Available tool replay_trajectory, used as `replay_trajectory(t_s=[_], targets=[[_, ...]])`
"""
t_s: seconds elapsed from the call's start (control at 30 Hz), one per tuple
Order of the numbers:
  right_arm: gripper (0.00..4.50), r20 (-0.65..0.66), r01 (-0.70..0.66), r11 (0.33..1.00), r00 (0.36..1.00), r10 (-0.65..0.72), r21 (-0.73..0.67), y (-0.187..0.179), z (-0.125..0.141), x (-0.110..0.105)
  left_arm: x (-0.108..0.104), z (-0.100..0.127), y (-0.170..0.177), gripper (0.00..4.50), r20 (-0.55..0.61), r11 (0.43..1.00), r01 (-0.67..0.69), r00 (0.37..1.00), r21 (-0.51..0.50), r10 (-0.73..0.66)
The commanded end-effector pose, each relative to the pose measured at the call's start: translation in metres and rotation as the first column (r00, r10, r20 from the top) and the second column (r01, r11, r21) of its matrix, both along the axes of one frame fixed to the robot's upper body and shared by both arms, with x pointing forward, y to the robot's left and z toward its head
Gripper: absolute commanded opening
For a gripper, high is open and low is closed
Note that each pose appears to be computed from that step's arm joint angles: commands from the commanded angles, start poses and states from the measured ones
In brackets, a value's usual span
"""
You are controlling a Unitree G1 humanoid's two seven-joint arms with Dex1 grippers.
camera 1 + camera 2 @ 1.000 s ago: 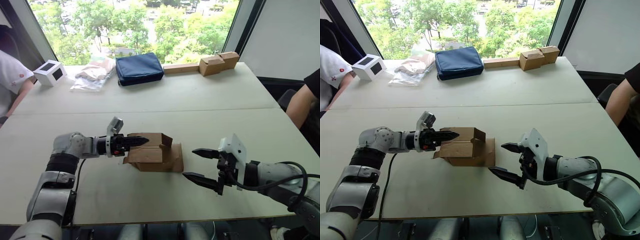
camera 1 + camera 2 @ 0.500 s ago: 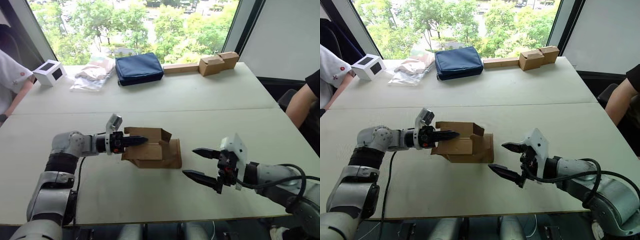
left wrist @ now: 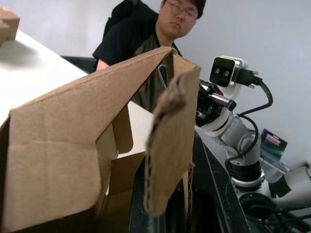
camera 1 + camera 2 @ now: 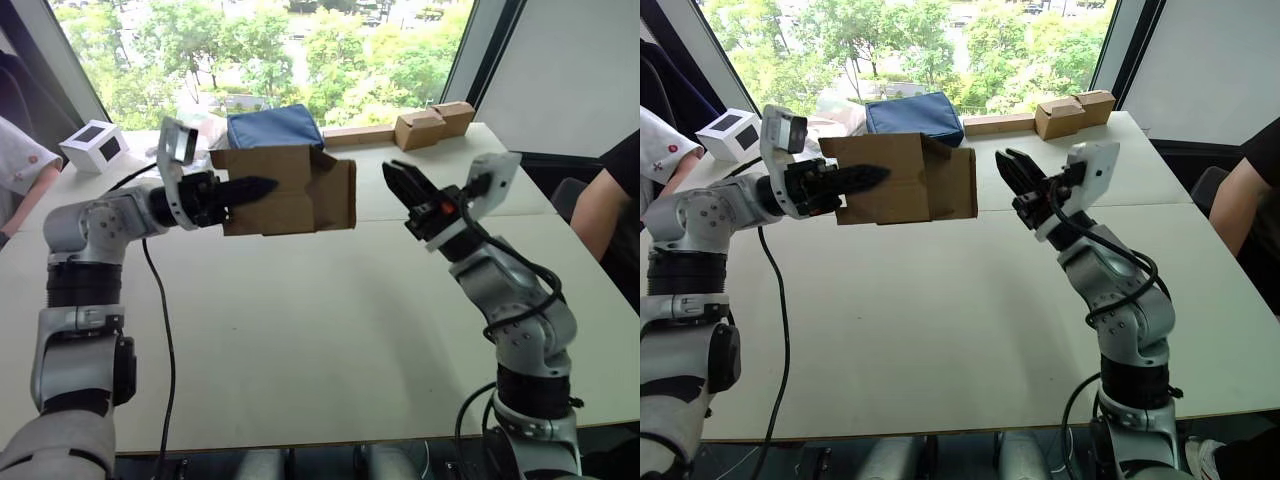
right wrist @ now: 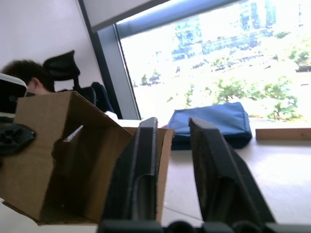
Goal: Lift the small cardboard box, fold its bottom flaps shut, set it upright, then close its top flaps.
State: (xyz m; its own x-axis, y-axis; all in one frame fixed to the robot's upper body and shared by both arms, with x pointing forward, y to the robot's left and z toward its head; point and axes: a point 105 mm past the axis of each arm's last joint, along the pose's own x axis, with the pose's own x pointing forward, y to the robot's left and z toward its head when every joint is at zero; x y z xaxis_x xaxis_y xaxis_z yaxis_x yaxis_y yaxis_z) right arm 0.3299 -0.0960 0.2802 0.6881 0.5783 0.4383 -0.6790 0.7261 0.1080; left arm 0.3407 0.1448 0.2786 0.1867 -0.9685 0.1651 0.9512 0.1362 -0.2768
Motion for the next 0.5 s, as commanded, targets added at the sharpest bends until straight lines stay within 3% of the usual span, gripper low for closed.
replay_trajectory(t_s=[0.03,0.2,0.5], targets=[[0.02,0.054,-0.019,1.000,0.998,0.019,0.001,0.007,0.017,0.005,-0.002,0.015,0.000,0.00,0.078,1.000,0.018,0.997,0.001,-0.018],[0.02,0.070,-0.005,0.997,0.997,0.011,-0.080,0.023,0.016,0.016,-0.005,0.019,-0.004,0.00,0.105,0.999,0.034,0.994,-0.013,-0.033],[0.02,0.078,-0.098,0.988,0.991,0.108,-0.123,0.050,0.011,0.009,-0.012,0.018,-0.007,0.00,0.112,0.998,0.055,0.992,-0.010,-0.053]])
